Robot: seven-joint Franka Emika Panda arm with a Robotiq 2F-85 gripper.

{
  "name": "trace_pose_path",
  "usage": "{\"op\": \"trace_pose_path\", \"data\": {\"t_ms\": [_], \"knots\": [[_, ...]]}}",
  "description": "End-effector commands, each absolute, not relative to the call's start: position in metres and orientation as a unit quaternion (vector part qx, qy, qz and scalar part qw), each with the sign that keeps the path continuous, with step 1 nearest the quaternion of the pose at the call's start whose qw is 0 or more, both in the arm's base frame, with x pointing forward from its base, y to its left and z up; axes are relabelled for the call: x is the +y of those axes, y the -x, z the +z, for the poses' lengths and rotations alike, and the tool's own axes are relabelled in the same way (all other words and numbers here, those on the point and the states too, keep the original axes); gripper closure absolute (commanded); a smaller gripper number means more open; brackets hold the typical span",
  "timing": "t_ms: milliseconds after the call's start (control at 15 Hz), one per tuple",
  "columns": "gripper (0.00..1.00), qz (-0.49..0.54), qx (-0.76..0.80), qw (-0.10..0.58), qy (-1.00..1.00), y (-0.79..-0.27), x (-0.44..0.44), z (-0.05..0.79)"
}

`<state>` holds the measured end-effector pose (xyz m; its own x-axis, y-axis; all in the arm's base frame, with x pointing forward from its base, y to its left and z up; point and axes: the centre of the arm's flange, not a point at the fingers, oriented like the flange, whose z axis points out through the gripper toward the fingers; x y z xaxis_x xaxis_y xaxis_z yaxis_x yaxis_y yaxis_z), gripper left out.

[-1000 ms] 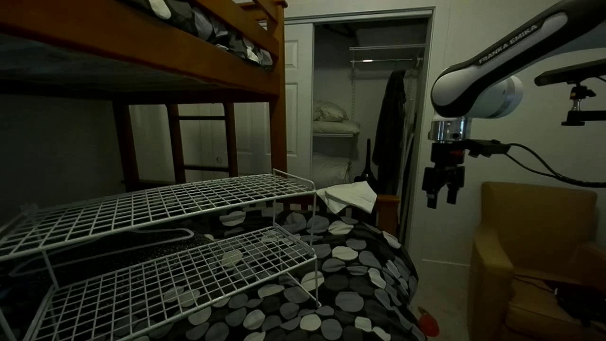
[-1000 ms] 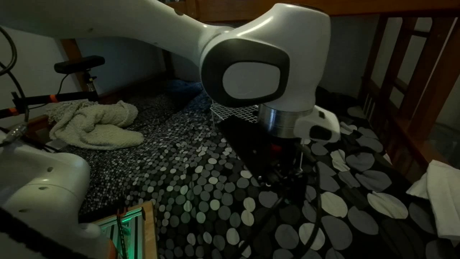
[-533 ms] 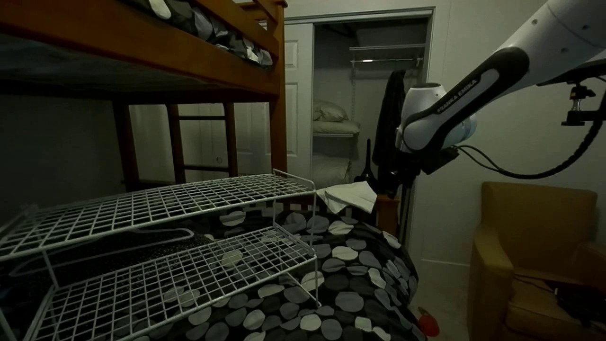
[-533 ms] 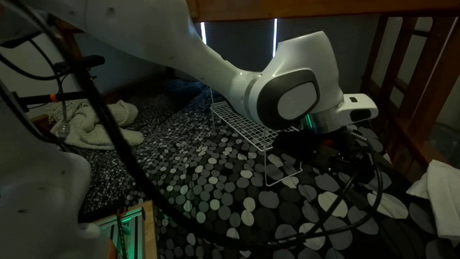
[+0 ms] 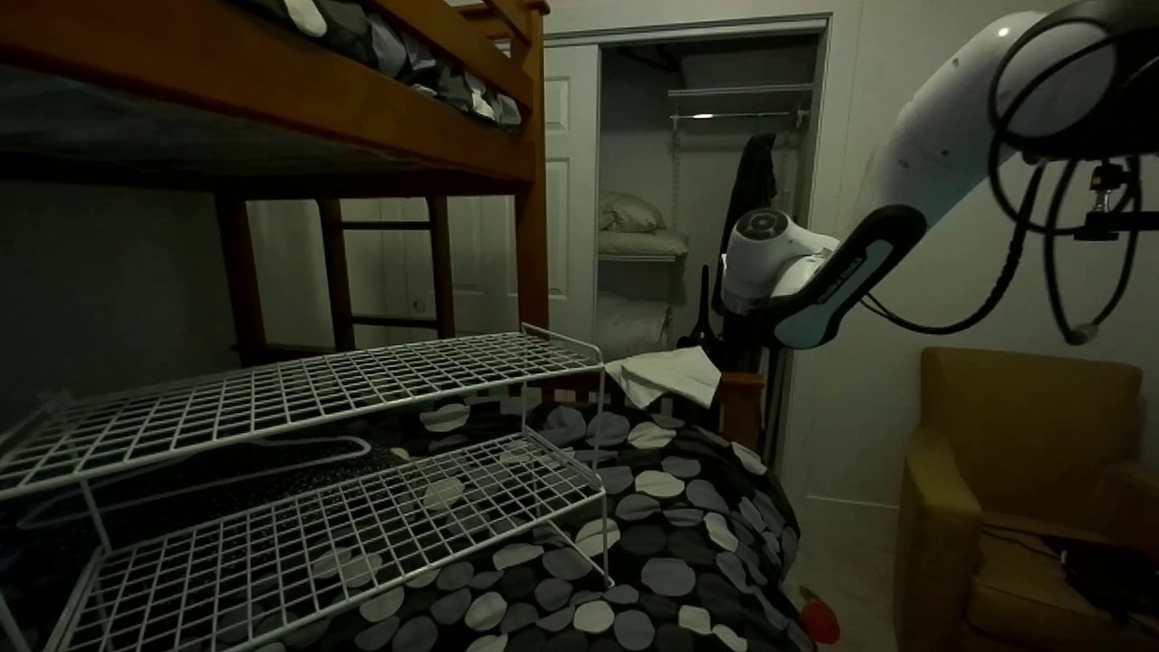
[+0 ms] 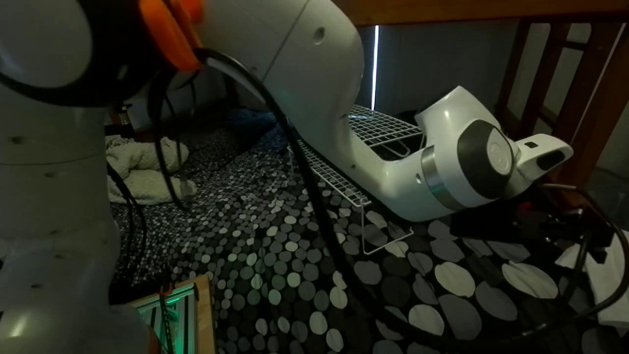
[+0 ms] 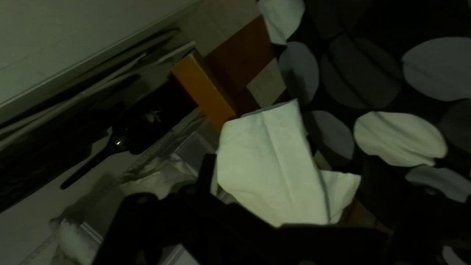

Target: Move the white pillowcase to the left

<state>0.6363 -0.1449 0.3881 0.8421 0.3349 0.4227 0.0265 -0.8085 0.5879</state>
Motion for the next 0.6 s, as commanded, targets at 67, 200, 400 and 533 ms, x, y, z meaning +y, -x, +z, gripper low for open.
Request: {"op": "trace_pose_path", "data": {"t_ms": [67,200,400,533], "knots": [[0.00,0.253,0.078,0.403,-0.876,-0.689,-0.144,0.337],[0.00,0.263,0.086,0.379,-0.883,-0.678,-0.147,0.357],[0.00,0.261,0.086,0.393,-0.877,-0.691,-0.139,0.347],[0.00,0.263,0.084,0.396,-0.876,-0.692,-0.142,0.349]]}}
